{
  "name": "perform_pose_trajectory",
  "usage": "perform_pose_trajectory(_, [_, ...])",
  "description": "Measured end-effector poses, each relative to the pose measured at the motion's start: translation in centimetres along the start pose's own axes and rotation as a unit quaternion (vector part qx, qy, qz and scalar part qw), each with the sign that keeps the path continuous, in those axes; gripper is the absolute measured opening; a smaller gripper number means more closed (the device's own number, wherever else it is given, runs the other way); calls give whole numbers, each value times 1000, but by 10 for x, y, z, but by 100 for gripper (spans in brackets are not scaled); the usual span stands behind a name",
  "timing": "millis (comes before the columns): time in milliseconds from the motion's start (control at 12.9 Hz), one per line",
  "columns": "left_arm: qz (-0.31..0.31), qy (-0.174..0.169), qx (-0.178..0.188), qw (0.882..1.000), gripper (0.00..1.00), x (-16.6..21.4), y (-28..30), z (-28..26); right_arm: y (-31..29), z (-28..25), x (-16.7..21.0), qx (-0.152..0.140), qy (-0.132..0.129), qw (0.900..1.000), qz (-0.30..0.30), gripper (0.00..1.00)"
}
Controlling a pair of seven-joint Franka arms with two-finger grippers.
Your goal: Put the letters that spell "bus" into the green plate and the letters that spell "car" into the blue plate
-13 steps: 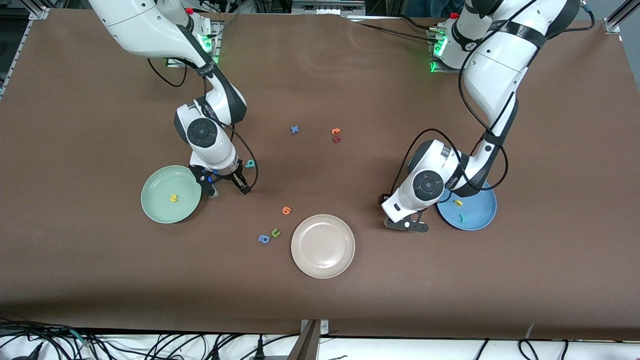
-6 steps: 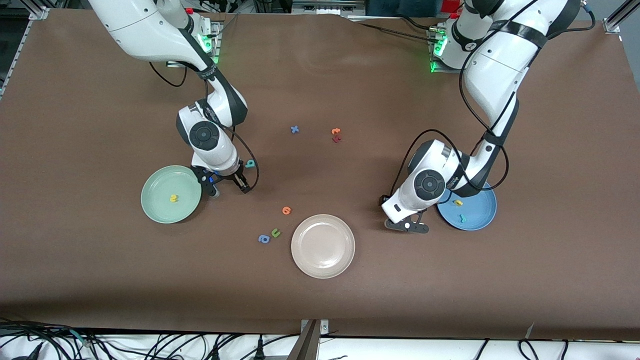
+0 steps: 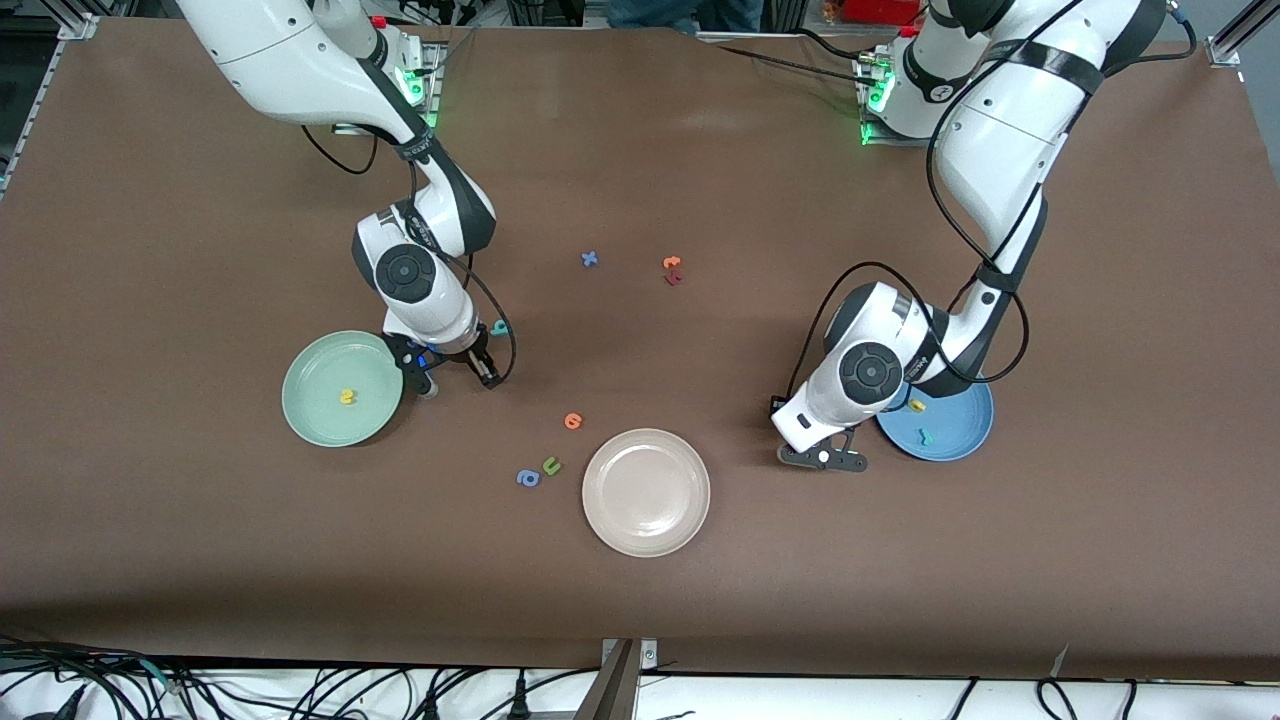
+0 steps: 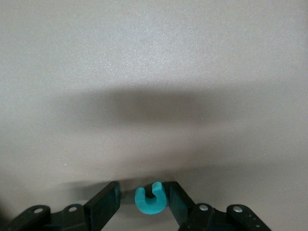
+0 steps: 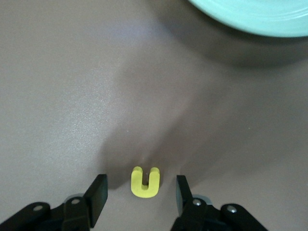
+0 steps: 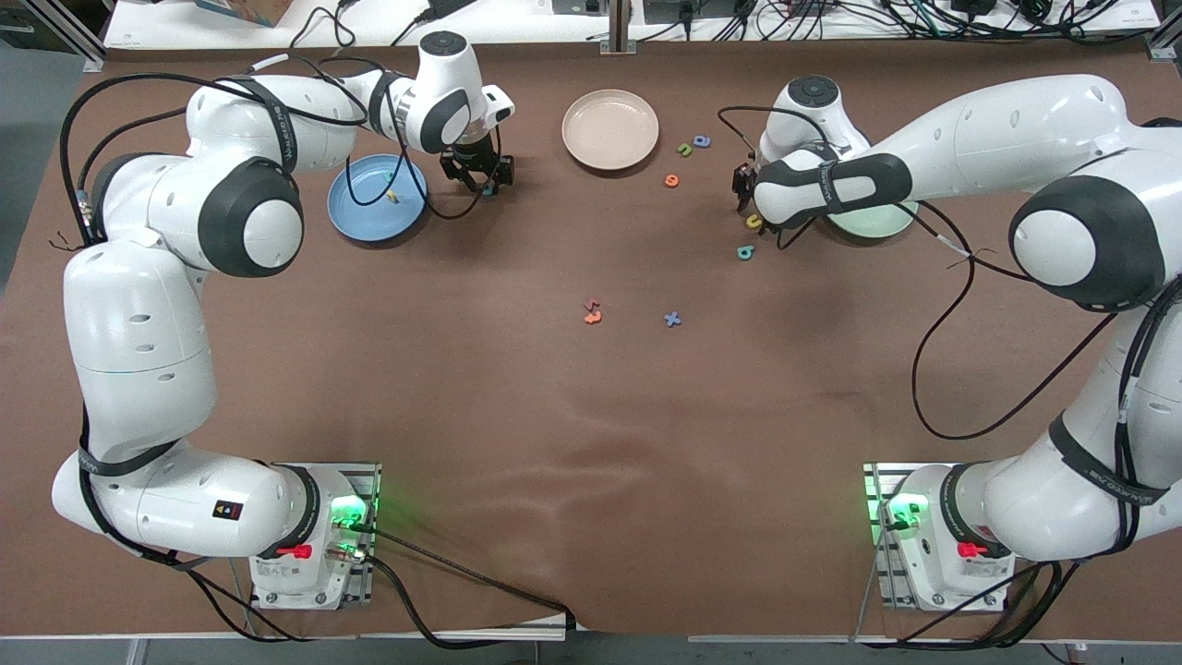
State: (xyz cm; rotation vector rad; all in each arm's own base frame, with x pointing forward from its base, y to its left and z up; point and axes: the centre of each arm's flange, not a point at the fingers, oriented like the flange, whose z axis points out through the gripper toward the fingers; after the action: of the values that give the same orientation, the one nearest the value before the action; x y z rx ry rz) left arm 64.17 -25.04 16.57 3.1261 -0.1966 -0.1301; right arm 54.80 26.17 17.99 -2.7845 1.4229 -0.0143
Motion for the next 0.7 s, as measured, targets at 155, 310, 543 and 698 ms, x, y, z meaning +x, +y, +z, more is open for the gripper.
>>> perform_pose_trajectory(155, [0, 1, 0, 1000, 41, 1, 0, -1, 0, 1, 0, -1, 0, 1000, 0, 64])
perform_pose_trajectory(310, [0, 2, 0, 1000, 34, 1, 0, -3, 1, 3, 0, -1, -1, 1000, 0, 61])
perform_pose_trajectory(543, [-3, 7, -1, 1000, 34, 4, -4, -7, 0, 5, 0, 1, -1, 1000, 0, 55])
perform_pose_trajectory(698, [-7, 14, -2, 1000, 34, 7, -8, -19, 0, 4, 0, 3, -1, 1000, 0, 48])
